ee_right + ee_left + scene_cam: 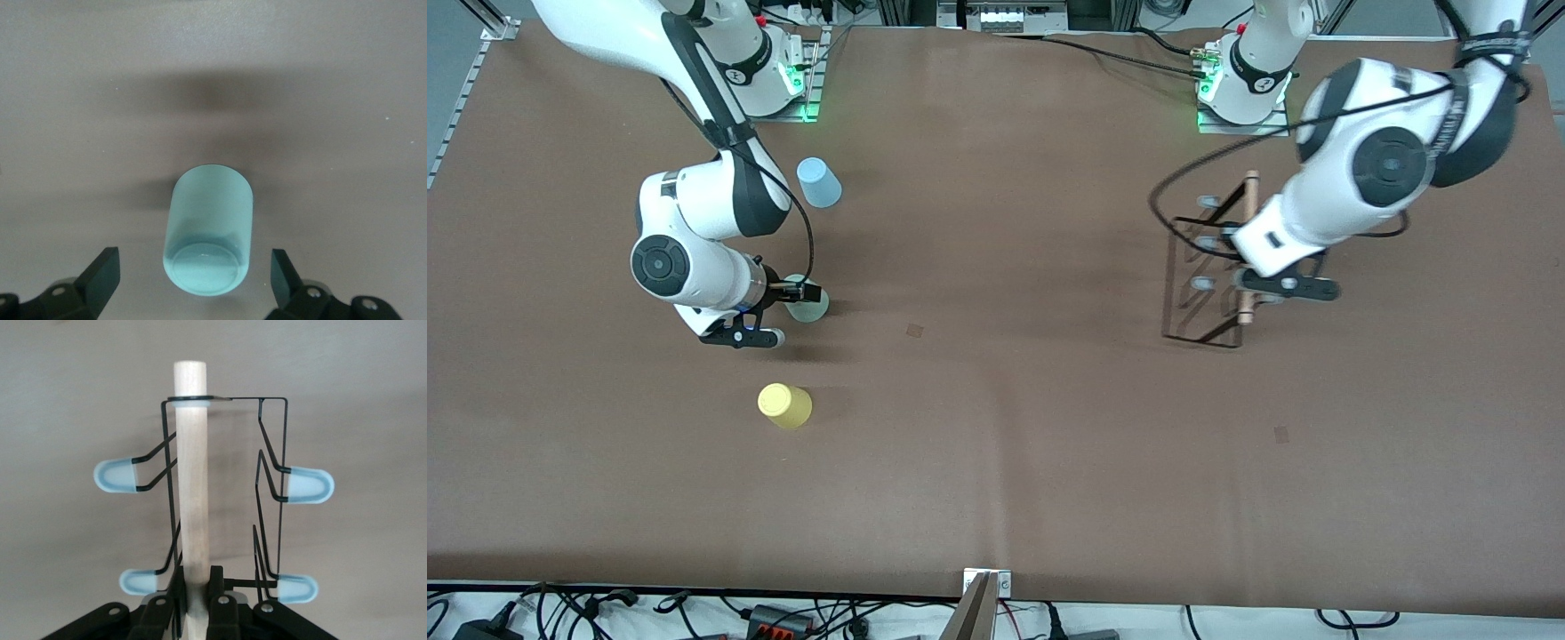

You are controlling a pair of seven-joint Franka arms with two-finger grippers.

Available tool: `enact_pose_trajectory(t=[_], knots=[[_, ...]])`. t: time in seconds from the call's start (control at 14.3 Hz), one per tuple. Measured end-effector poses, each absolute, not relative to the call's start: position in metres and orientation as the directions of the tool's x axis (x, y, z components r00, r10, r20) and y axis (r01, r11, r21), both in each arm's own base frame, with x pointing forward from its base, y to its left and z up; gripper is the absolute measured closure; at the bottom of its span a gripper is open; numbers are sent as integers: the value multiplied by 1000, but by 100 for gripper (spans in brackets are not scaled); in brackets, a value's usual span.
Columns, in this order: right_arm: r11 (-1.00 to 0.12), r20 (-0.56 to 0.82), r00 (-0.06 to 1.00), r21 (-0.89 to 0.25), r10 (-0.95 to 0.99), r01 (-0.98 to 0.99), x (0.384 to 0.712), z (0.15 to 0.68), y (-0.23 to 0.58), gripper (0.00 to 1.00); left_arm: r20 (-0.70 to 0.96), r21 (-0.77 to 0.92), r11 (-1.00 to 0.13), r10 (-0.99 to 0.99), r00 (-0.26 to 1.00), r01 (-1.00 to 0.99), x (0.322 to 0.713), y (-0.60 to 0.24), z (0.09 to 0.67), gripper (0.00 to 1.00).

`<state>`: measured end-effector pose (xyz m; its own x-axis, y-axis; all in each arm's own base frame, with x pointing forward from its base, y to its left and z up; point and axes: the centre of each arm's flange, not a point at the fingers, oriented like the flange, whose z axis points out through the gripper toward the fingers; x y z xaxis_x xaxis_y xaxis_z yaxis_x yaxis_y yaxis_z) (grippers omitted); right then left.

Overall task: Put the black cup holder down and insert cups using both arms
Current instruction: 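Carry the rack with the left gripper toward the table middle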

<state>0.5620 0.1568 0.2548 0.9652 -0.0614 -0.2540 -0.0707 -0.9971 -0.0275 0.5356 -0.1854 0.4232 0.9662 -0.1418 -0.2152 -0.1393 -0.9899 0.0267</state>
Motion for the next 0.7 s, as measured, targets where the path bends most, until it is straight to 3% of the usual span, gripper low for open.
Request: enact_pose_trajectory(t=[0.49,0.7], knots=[[-997,-287,956,-15,-62,-69,556,237,161,0,-258,75,-994,-91,962,-74,508,-347,410,84],[-997,-305,950,-8,-65,-71,553,226,160,0,-274,112,-993,-77,959,-48,516,-382,402,84]])
